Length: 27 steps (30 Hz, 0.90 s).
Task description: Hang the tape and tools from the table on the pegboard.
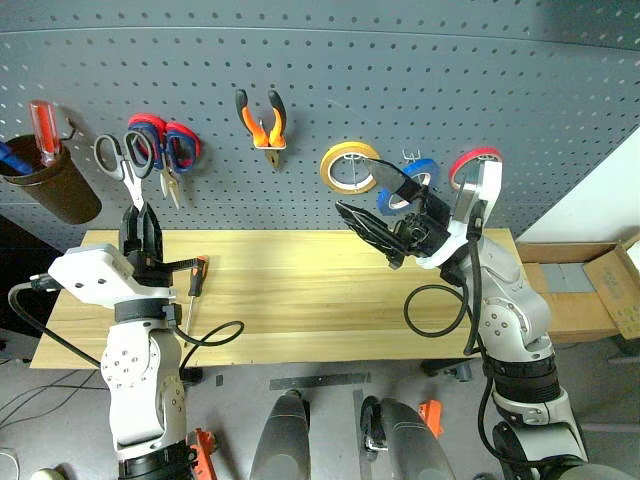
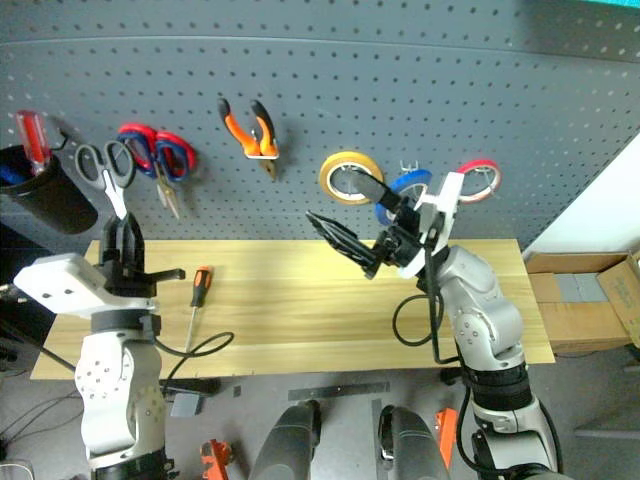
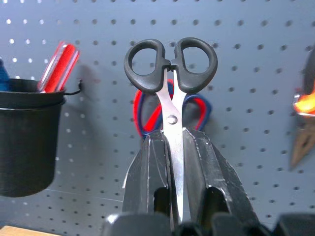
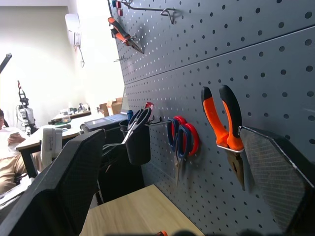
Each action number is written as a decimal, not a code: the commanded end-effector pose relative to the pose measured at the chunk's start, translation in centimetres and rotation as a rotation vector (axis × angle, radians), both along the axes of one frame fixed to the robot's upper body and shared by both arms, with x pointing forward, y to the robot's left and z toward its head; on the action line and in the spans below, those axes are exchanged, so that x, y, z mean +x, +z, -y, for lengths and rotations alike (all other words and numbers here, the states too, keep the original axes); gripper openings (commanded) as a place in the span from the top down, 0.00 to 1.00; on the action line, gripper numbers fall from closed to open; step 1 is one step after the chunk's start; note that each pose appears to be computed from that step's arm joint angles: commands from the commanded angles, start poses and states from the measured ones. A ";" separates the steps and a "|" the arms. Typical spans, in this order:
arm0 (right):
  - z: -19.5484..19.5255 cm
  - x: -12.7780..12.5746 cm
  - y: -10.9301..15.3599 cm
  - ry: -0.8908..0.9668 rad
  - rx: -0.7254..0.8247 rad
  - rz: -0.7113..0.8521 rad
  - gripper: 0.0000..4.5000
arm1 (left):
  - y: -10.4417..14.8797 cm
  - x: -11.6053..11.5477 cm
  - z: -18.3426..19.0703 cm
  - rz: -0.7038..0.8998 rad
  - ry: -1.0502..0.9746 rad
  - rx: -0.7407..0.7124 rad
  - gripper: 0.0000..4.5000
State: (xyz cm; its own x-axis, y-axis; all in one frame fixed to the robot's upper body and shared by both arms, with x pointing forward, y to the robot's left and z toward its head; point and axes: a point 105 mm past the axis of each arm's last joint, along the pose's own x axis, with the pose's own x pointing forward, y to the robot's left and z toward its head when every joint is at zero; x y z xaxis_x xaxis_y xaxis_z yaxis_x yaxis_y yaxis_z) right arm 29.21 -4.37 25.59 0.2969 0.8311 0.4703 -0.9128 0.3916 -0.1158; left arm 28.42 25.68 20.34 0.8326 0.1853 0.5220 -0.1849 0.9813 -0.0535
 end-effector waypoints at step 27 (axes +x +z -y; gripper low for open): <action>0.2 -0.8 0.2 -0.013 -0.019 0.036 0.00 | -1.0 1.9 -0.8 -0.049 -0.010 -0.048 0.11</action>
State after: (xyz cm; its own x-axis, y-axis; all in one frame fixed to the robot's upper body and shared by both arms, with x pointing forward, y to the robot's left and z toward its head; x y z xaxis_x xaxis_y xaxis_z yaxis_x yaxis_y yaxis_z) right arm 29.45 -4.64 24.84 0.3313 0.8328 0.4435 -0.9024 0.4169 -0.1086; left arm 30.70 26.08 18.59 0.8791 0.1889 0.4376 -0.1634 0.9819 -0.0956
